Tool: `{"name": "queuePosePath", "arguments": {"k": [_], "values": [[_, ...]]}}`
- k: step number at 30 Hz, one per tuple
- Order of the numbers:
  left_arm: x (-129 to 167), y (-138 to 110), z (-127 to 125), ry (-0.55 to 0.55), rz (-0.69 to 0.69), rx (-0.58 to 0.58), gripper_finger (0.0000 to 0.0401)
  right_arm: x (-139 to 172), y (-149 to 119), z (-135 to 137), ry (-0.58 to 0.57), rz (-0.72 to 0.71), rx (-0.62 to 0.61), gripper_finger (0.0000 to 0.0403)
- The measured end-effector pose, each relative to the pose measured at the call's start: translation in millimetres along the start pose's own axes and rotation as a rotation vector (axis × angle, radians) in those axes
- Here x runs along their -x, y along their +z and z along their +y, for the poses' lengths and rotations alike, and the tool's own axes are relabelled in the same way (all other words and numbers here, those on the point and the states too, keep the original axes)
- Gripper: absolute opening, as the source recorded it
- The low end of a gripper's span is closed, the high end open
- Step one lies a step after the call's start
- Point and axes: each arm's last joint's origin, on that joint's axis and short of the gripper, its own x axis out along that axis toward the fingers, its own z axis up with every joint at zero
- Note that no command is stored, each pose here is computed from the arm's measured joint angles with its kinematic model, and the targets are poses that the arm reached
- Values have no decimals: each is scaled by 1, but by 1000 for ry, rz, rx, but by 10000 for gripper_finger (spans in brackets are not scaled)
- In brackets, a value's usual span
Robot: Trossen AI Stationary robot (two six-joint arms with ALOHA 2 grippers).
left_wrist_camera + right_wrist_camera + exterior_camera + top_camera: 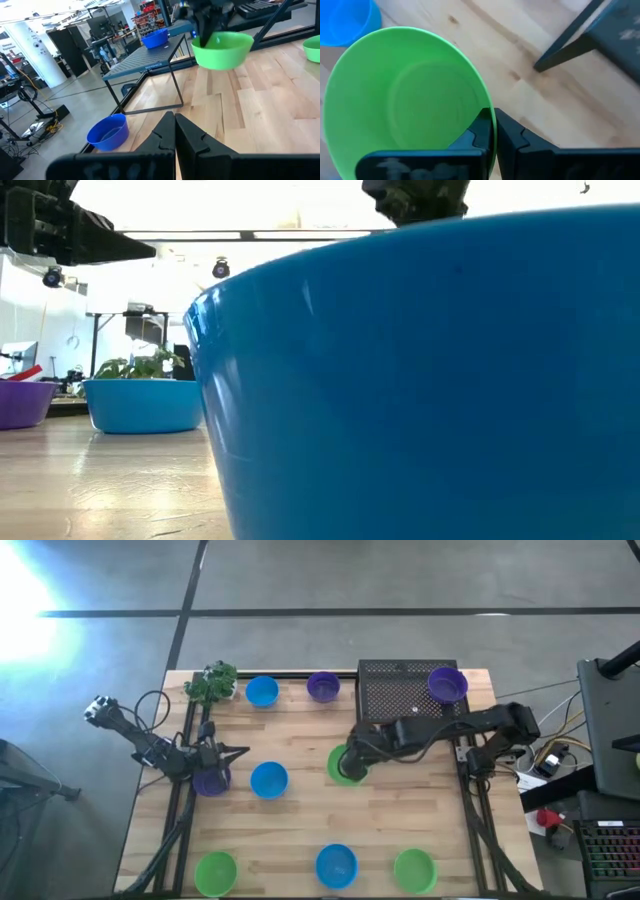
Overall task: Pick & Place Mini bowls
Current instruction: Put the top green bowl on the shelf
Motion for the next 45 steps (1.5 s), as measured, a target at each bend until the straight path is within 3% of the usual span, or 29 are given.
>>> {"name": "queuePosePath", "arguments": {"k": [8, 20, 31, 45], "values": [[0, 0, 0, 0, 0, 0, 0, 36, 20, -26, -165, -70, 1, 9], [0, 0, 0, 0, 1, -2, 0, 67, 48, -101, -343, -130, -167, 8], [0, 0, 0, 0, 1, -2, 0, 61, 73, -161, -498, -66, -273, 8], [0, 0, 0, 0, 1, -2, 0, 34, 84, -179, -595, 25, -293, 8]]}}
